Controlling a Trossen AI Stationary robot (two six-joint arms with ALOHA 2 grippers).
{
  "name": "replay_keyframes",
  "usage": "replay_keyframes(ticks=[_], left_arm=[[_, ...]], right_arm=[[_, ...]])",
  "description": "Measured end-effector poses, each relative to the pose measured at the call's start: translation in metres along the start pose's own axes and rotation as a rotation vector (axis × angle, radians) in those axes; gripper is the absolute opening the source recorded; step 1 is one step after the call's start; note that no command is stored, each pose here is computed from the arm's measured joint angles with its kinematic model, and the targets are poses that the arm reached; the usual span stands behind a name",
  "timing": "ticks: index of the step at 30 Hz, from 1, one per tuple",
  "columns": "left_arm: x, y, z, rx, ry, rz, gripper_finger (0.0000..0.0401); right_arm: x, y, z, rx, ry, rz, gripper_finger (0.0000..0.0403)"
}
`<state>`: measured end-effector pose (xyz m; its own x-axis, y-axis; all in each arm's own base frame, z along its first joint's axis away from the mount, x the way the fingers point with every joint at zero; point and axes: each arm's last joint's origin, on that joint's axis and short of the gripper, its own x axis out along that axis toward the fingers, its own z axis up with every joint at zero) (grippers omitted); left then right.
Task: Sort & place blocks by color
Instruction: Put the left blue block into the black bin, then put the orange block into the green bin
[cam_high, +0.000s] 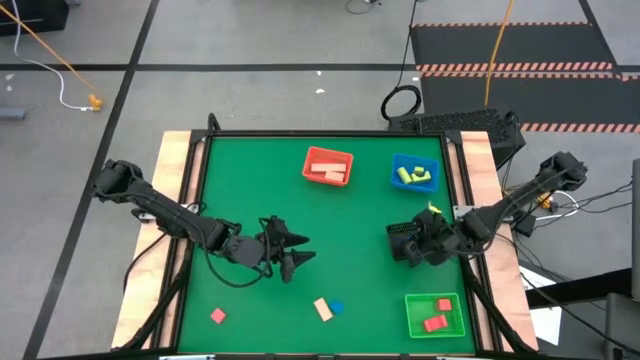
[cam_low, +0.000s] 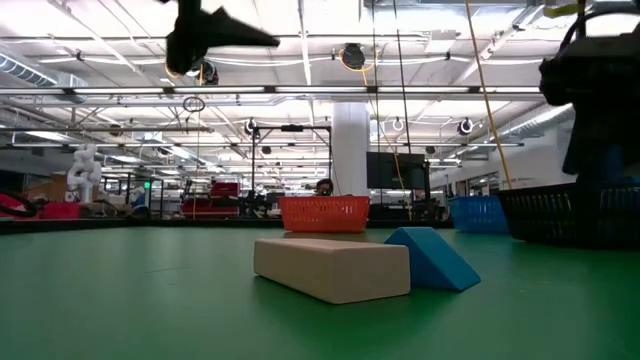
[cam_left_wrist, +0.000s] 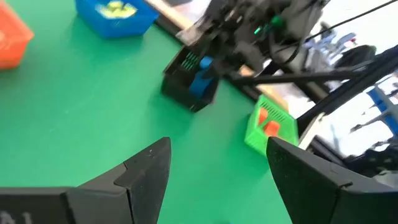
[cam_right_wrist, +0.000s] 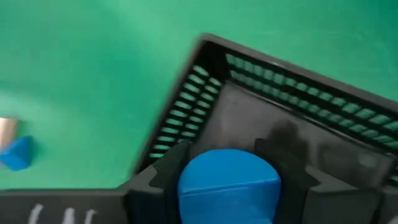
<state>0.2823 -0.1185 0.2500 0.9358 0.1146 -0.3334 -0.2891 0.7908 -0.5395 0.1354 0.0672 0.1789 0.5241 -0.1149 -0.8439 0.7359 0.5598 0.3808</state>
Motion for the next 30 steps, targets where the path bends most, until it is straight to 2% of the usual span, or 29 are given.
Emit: replay_keyframes(ticks=[5,12,16,20,24,28,30], left_arm=[[-0.001,0.010,-0.009,-0.031,0.078,0.092,0.0264],[-0.005,0.019,-0.019,-0.048,0.172,0.189,0.0264],[-0.007,0.024,-0.024,-0.055,0.252,0.211,0.0264],[-0.008,0.023,-0.027,-0.027,0.346,0.164,0.0264],[-0.013,0.020,-0.035,0.009,0.501,0.086,0.0264],[-0.022,0.012,-0.047,-0.102,0.724,-0.001,0.0264],[-0.029,0.009,-0.055,-0.194,0.829,0.015,0.0264]], right_arm=[[0.001,-0.004,0.003,0.001,0.002,-0.041,0.0158],[0.003,-0.004,0.007,-0.026,-0.006,-0.048,0.0208],[0.003,-0.001,0.011,-0.049,-0.021,-0.015,0.0235],[0.001,0.009,0.020,-0.047,-0.073,0.110,0.0251],[-0.006,0.031,0.035,-0.126,-0.202,0.340,0.0253],[-0.013,0.054,0.047,-0.240,-0.376,0.525,0.0251],[-0.013,0.061,0.050,-0.300,-0.436,0.562,0.0251]])
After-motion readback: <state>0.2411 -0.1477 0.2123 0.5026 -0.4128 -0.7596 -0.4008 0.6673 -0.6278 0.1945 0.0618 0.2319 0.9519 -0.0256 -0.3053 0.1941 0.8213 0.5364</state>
